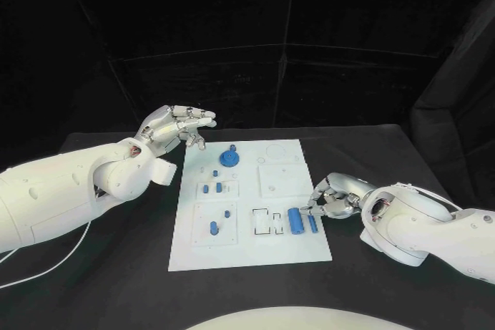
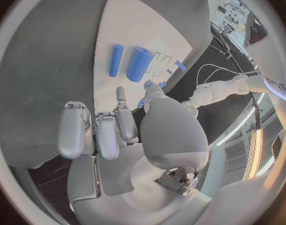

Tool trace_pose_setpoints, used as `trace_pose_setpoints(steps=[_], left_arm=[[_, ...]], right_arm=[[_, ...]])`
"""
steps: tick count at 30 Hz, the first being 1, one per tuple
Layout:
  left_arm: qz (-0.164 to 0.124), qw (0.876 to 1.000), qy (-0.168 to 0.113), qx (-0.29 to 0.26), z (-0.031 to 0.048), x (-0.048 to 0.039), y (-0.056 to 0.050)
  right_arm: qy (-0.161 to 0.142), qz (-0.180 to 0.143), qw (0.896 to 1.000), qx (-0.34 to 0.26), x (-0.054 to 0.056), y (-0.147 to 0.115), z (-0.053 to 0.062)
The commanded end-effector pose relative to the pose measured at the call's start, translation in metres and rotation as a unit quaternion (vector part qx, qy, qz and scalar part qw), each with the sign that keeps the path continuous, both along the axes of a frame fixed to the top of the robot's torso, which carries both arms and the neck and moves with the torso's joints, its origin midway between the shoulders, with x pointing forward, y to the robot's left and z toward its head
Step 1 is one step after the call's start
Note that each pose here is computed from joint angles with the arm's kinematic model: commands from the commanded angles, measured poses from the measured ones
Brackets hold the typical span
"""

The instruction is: Assemble the parts on the task board

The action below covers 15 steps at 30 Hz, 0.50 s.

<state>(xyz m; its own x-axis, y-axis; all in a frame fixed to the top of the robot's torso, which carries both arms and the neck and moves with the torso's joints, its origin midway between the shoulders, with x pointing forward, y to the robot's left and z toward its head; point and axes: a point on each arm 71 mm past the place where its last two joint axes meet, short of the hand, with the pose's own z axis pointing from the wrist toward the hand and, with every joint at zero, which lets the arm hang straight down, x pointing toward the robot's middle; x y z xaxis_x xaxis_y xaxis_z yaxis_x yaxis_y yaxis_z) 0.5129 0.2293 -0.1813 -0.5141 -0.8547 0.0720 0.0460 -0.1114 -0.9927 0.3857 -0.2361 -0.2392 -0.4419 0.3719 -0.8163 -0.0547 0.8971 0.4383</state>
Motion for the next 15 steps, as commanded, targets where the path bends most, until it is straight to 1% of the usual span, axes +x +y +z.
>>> trace_pose_setpoints(steps=[1, 7, 15], left_arm=[[-0.008, 1.000, -0.006, -0.003, 0.0012, -0.0006, -0.001], [-0.009, 1.000, -0.005, -0.003, 0.0008, -0.0002, -0.002], [-0.010, 1.000, -0.004, -0.002, -0.0003, 0.0004, -0.002]], right_arm=[[0.009, 0.003, 1.000, -0.025, 0.000, 0.001, -0.003], [0.009, 0.015, 0.999, -0.030, 0.000, 0.008, -0.006], [0.010, 0.031, 0.999, -0.035, -0.002, 0.018, -0.012]])
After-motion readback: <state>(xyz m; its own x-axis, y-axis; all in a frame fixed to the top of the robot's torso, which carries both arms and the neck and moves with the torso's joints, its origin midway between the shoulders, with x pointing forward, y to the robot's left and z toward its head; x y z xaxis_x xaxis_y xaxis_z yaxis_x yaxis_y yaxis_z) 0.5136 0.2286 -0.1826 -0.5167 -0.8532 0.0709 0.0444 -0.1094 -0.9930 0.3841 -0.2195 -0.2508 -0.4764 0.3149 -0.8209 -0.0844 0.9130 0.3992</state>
